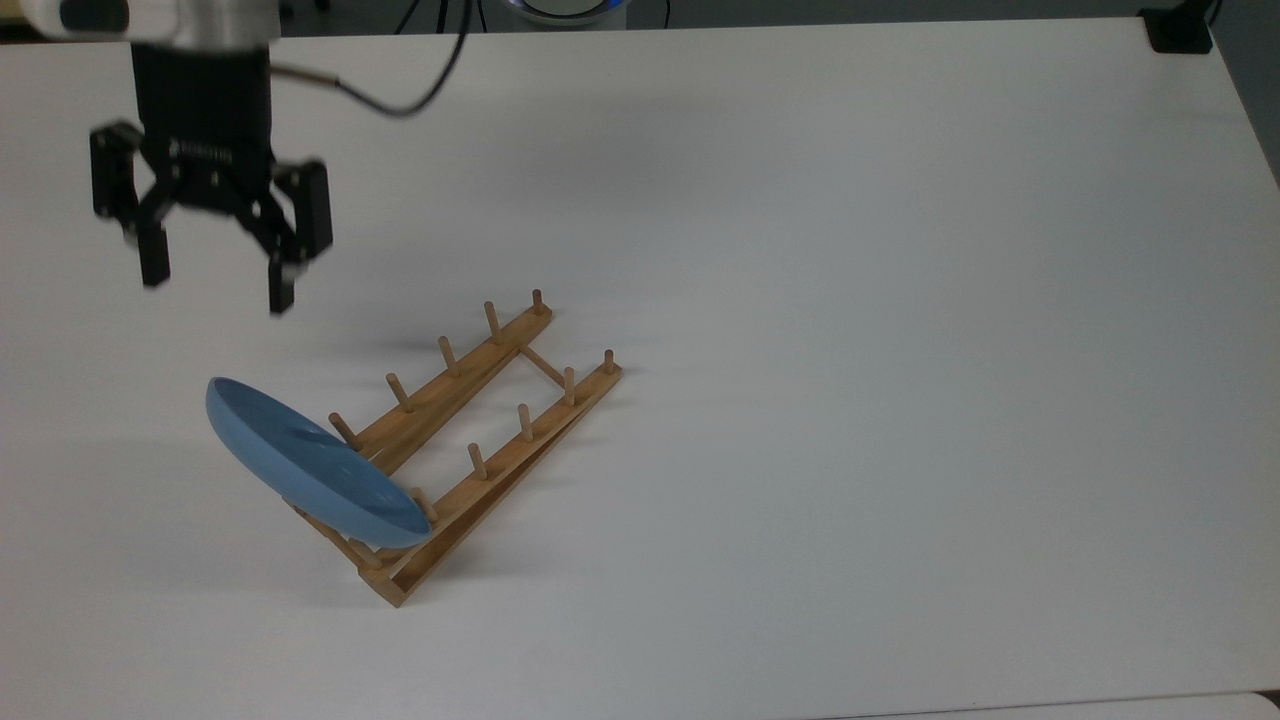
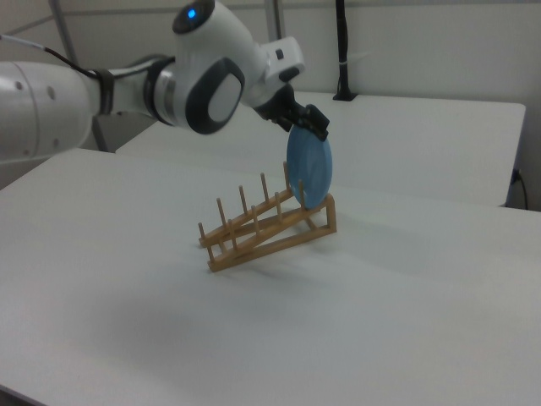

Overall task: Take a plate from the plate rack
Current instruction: 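Move the gripper down toward the rim of the blue plate in the rack, then close the gripper on the blue plate's rim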

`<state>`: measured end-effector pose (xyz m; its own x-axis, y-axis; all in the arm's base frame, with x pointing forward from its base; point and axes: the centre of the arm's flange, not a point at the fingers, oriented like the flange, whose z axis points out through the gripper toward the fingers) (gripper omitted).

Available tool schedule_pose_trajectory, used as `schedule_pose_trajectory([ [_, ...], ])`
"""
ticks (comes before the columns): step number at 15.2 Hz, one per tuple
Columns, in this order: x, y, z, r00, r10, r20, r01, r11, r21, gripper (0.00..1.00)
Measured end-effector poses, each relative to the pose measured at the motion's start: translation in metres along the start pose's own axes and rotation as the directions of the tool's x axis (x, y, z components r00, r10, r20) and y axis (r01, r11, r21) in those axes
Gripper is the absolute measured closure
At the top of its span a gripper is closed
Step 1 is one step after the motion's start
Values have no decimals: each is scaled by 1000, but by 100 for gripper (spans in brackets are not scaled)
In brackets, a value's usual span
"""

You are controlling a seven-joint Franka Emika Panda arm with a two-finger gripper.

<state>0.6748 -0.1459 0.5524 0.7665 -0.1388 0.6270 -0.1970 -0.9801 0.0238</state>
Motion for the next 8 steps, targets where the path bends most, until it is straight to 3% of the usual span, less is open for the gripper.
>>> schedule_pose_trajectory([
  [3,-4,-5,36,993,78,-90,-79,997,-7,9],
  [8,-7,-13,48,990,90,-111,-93,995,-21,17],
])
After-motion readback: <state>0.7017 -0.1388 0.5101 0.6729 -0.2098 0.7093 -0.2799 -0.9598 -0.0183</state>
